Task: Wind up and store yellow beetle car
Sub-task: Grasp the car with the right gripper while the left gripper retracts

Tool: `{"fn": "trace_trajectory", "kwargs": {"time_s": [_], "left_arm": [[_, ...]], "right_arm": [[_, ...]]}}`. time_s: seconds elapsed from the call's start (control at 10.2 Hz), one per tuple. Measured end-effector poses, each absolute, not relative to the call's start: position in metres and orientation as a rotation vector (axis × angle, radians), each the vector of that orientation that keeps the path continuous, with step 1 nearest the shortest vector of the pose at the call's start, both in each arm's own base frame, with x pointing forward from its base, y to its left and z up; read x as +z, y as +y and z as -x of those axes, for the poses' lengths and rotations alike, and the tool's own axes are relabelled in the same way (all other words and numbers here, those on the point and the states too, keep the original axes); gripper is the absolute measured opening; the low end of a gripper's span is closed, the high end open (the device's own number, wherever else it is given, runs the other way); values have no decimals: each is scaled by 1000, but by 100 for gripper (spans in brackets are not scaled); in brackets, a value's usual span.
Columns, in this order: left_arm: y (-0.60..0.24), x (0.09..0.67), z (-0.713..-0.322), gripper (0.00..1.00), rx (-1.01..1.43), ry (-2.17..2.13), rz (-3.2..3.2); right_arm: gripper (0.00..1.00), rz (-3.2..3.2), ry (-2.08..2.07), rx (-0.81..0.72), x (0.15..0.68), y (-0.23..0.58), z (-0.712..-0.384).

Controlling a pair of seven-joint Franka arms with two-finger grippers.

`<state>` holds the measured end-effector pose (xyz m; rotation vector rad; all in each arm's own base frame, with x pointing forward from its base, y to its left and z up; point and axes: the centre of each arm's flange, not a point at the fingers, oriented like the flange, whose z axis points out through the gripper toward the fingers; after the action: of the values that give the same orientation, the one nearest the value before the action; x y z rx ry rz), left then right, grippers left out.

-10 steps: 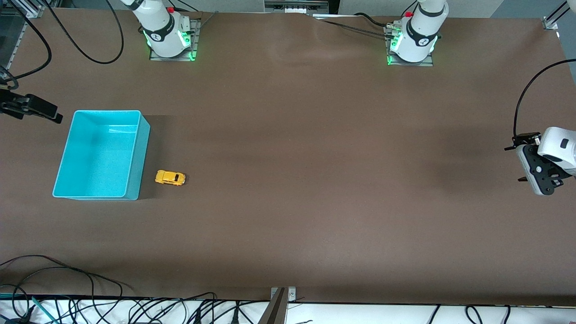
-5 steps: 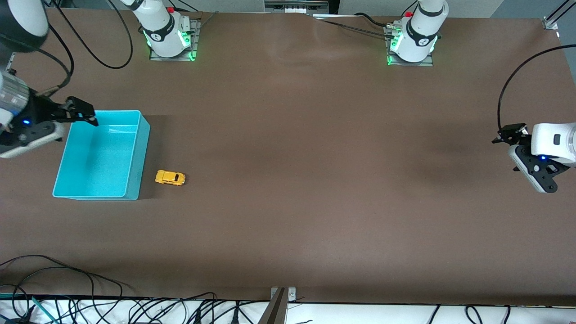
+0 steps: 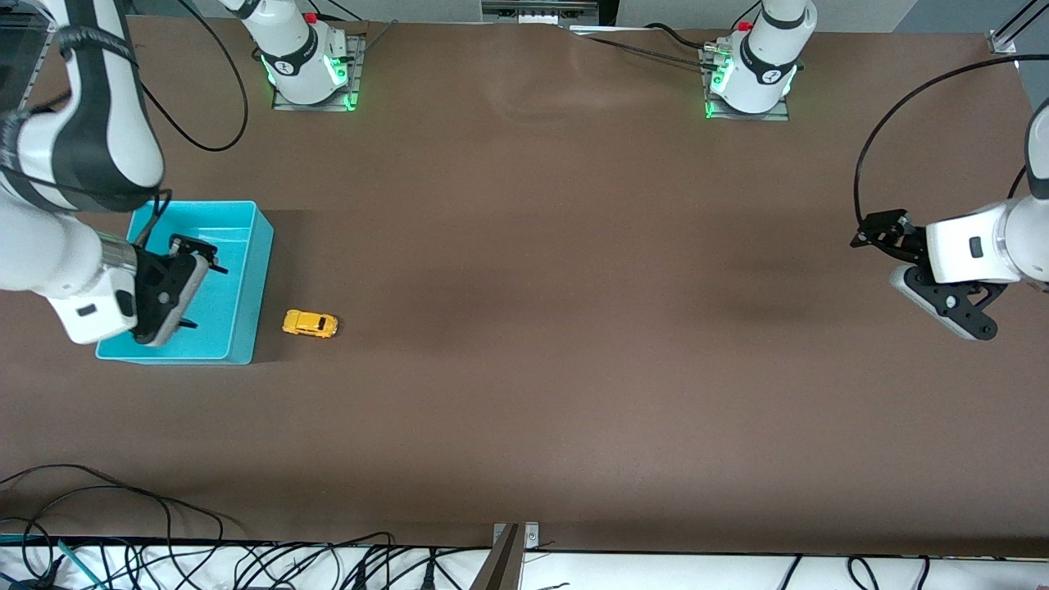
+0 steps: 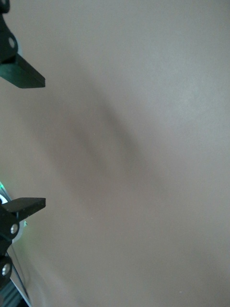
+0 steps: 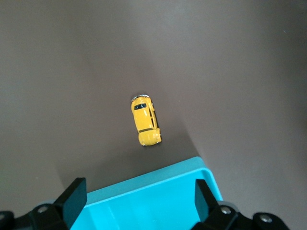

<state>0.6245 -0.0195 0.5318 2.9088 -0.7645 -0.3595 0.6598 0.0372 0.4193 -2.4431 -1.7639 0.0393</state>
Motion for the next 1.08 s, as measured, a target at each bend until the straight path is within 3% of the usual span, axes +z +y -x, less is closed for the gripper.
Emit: {"fn": "trace_trajectory", "kwargs": {"time_s": [0.29,1.08], "left_arm": [[-29,572,-604,100,-207,-623,-3046],[-56,589,-558,100,-30,-152,-3101]], "right_arm": [[100,2311,-1996,-49,357,67,-662],[100,2265,-2186,-187,231,88,-600]]}}
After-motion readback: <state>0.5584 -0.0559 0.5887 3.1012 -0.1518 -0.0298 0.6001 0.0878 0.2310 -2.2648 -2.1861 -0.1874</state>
